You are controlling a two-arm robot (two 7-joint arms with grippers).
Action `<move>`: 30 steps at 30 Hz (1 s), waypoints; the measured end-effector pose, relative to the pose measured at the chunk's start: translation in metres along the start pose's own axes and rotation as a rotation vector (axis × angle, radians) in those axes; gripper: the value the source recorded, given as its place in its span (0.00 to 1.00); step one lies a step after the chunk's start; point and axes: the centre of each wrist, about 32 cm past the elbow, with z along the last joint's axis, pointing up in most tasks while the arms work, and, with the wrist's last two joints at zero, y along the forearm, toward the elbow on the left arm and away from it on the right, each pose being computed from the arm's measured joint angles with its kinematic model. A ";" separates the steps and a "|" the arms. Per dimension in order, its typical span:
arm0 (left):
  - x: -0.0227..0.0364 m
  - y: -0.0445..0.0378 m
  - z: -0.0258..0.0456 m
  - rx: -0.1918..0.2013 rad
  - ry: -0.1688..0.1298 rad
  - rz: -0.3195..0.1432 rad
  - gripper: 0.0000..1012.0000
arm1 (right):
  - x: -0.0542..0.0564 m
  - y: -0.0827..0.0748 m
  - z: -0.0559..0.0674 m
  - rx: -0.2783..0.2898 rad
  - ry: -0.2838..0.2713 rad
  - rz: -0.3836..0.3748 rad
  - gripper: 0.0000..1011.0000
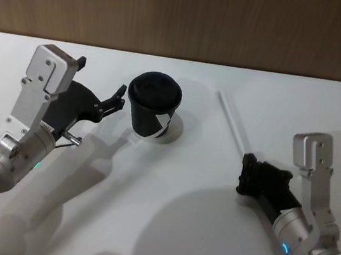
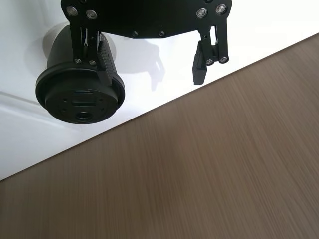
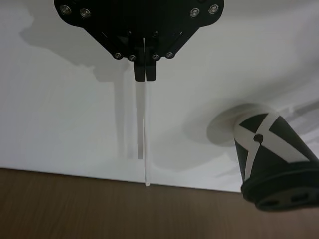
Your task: Pick up the straw with one hand, pass it to the other hand, and insert it into the cup.
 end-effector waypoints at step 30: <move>0.0000 0.0000 0.0000 0.000 0.000 0.000 0.99 | 0.029 0.021 0.075 0.445 -0.074 0.140 0.01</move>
